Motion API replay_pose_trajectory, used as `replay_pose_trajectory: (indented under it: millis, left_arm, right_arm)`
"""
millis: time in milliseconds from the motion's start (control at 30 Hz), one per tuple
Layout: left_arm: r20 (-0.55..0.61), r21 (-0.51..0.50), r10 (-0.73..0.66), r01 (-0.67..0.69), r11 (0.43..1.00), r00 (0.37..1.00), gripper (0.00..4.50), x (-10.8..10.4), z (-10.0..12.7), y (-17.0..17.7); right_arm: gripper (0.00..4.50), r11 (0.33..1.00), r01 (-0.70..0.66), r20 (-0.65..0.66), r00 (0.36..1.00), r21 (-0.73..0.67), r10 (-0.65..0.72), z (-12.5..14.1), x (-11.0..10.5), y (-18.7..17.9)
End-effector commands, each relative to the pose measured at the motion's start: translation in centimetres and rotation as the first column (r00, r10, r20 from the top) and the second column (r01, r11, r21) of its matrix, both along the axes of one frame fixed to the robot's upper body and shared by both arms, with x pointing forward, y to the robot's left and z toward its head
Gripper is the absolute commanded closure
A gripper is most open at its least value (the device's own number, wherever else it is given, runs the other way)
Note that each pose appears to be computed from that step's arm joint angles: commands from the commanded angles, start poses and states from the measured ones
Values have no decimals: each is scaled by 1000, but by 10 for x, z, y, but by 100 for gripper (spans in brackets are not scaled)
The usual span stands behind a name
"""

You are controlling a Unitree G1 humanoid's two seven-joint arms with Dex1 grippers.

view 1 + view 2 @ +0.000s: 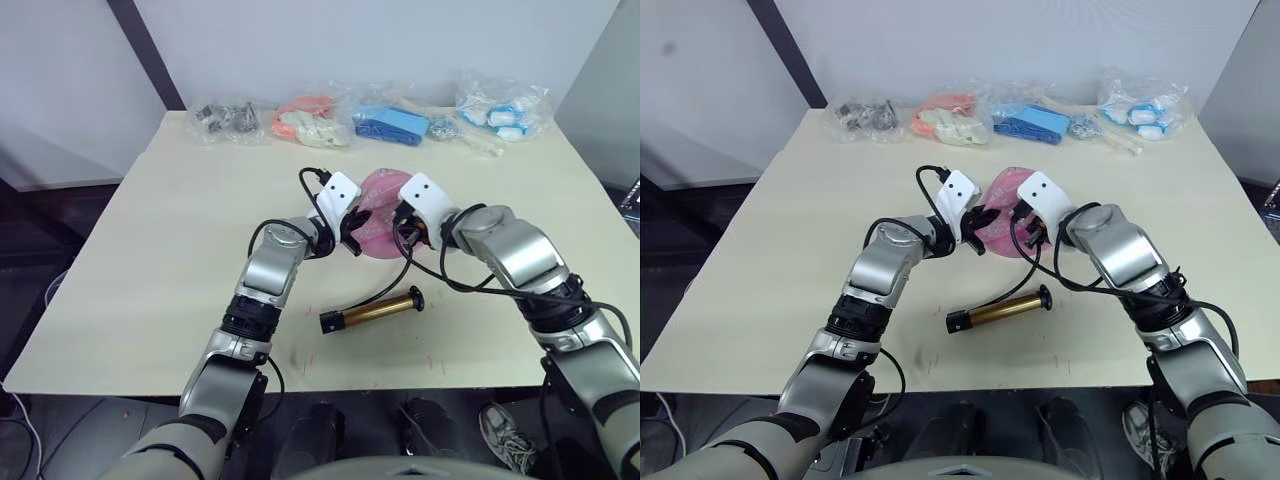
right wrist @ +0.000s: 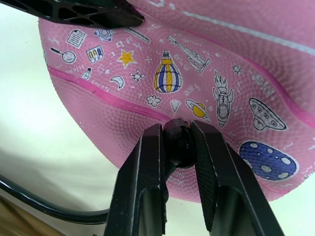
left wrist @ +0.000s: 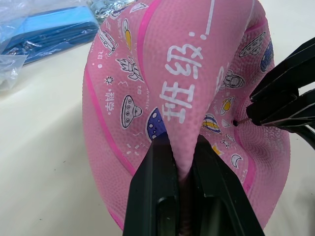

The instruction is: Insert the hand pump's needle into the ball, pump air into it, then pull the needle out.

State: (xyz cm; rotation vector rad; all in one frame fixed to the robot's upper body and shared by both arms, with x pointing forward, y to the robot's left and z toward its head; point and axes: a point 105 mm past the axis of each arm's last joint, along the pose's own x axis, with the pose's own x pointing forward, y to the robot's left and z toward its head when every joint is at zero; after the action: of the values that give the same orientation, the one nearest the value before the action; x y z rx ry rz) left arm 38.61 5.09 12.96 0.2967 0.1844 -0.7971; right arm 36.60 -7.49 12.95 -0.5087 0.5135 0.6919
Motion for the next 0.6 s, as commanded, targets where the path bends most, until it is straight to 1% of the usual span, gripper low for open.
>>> replay_pose_trajectory:
  millis: [33, 167, 433, 600]
  left_arm:
    - [-84, 3, -58, 58, 998, 995, 450, -8, -19, -15]
    - [-91, -12, -41, 40, 999, 995, 450, -5, -18, -14]
    - [-118, -20, -44, 42, 999, 992, 450, -7, -22, -14]
    - [-136, -31, -41, 38, 999, 990, 450, -8, -24, -14]
  right_arm:
    - [423, 999, -32, -130, 991, -37, 27, -36, -10, 6]
    - [423, 997, -48, -139, 990, -54, 40, -44, -10, 9]
    - [423, 996, -48, -139, 990, -69, 38, -50, -4, 12]
    - [423, 995, -55, -149, 988, -83, 42, -58, -3, 15]
